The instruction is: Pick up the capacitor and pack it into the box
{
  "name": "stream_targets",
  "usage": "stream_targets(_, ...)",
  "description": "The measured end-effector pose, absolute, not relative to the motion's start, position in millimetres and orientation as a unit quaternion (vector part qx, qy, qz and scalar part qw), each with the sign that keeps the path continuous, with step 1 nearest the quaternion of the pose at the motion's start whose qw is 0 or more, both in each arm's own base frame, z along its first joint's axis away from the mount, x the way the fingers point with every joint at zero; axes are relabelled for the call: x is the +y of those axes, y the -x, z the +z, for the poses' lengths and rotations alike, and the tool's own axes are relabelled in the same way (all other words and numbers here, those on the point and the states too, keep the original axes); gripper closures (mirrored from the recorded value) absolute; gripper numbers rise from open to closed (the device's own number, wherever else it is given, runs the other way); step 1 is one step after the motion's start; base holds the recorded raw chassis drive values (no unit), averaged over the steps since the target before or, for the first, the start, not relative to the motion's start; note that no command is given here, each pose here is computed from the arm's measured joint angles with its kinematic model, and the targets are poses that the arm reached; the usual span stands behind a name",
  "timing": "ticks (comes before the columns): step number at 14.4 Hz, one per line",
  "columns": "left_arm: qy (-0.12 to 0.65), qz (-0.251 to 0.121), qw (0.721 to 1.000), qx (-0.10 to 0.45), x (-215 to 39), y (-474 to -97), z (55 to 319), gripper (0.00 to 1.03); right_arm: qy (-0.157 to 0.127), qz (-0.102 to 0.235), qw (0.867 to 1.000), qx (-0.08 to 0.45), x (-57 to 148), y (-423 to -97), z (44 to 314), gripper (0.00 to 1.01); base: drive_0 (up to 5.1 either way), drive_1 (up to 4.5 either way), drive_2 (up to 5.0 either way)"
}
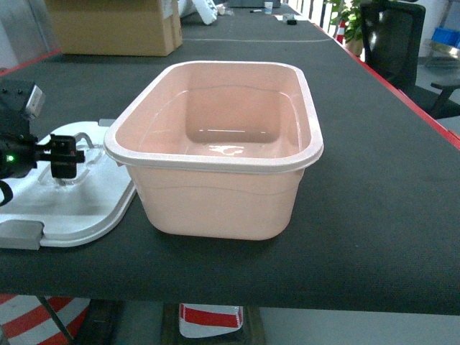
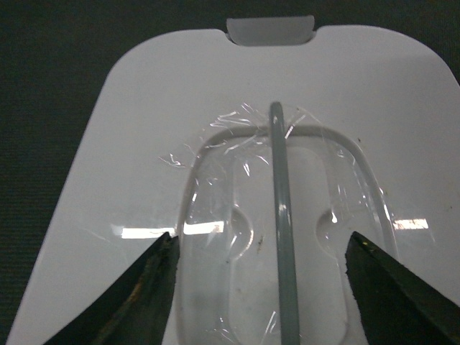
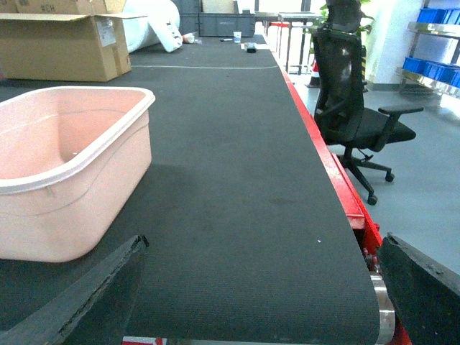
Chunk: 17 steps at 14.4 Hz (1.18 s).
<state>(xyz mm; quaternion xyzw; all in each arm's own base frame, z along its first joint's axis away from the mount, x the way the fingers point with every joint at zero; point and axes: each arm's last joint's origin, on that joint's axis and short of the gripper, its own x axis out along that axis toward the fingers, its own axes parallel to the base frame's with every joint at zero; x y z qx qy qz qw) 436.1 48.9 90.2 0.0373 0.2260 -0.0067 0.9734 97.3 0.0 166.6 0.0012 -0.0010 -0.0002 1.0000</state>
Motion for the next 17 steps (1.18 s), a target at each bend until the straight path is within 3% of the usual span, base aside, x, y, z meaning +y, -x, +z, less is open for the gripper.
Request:
stream_targets(5,-0.041,-0.011,0.973,0.225,48,-439,89,0.96,-0.001,0.0,1.0,-0.001,0,-97,167,0.03,0.0,0.0,0.0)
stream_targets(6,-0.039,-0.011,0.974,0.225,48,-439,89,1.01,-0.001,0.0,1.0,-0.001,0,-97,167,0.03,0.0,0.0,0.0)
stream_targets(12,-0.013,-0.001,0.975,0.22,54,-438,101,1.01,-0.001,0.0,1.0,-0.001,0,-97,167,0.03,0.0,0.0,0.0)
stream_targets(15,-0.019,0.037,0.994,0.106,58,-446,219,1.01,-0.001,0.0,1.0,-0.001,0,-97,167,0.03,0.0,0.0,0.0)
stream_targets(17,-0.013,0.043,0.996,0.074,26,-439,270,1.01,-0.001,0.0,1.0,-0.001,0,-97,167,0.03,0.0,0.0,0.0)
